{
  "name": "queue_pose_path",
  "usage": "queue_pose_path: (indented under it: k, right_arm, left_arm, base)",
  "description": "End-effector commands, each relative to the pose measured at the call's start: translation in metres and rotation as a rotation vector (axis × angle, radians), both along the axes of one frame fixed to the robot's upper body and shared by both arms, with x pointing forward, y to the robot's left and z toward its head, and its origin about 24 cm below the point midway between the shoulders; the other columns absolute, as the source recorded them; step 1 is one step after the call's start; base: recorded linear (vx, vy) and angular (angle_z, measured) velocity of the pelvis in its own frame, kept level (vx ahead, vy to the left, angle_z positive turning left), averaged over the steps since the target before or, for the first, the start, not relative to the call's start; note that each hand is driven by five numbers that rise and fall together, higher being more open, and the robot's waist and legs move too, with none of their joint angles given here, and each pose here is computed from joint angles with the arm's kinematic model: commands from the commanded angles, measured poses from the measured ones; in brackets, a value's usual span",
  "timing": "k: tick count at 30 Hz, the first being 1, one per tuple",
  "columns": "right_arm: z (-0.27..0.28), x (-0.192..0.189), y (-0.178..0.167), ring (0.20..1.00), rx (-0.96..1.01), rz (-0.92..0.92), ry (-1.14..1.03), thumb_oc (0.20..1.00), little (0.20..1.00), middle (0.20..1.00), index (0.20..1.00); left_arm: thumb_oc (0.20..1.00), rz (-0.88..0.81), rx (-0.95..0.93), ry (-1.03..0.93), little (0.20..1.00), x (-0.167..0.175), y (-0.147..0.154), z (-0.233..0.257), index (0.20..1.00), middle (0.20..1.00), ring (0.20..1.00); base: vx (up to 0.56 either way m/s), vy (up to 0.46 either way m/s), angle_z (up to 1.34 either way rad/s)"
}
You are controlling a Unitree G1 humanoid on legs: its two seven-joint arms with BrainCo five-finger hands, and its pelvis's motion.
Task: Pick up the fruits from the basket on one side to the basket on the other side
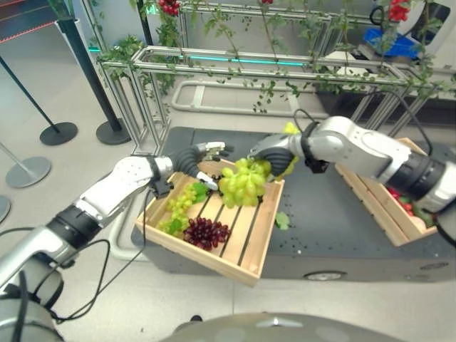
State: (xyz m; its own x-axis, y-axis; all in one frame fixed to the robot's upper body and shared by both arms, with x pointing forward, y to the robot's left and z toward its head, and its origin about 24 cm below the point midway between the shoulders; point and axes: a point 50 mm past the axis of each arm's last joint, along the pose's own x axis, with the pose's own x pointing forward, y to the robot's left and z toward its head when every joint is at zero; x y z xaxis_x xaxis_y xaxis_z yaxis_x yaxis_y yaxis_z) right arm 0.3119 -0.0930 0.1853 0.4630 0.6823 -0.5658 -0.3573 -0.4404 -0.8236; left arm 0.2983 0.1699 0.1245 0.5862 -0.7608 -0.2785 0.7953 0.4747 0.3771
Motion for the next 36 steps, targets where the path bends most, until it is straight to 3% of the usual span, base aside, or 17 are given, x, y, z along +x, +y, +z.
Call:
queue_pose_path:
  k: [1, 12, 36]
  right_arm:
    - [0.026, 0.001, -0.007, 0.200, 0.037, -0.010, -0.069, 0.200, 0.200, 0.200, 0.200]
    - [0.043, 0.003, 0.011, 0.200, 0.085, 0.036, -0.145, 0.200, 0.200, 0.200, 0.200]
    - [0.072, -0.030, 0.053, 0.200, 0.195, 0.267, -0.211, 0.200, 0.200, 0.200, 0.200]
  left_arm:
    - [1.000, -0.035, -0.029, -0.005, 1.000, -0.003, -0.001, 0.009, 1.000, 1.000, 1.000]
    - [1.000, -0.069, -0.048, 0.019, 1.000, 0.001, -0.019, 0.004, 1.000, 1.000, 1.000]
    - [1.000, -0.103, -0.107, 0.037, 1.000, 0.006, -0.049, -0.004, 1.000, 1.000, 1.000]
  base:
    - [0.00, 0.000, 0.00]
    - [0.00, 0.000, 0.00]
    - [0.00, 0.000, 0.00]
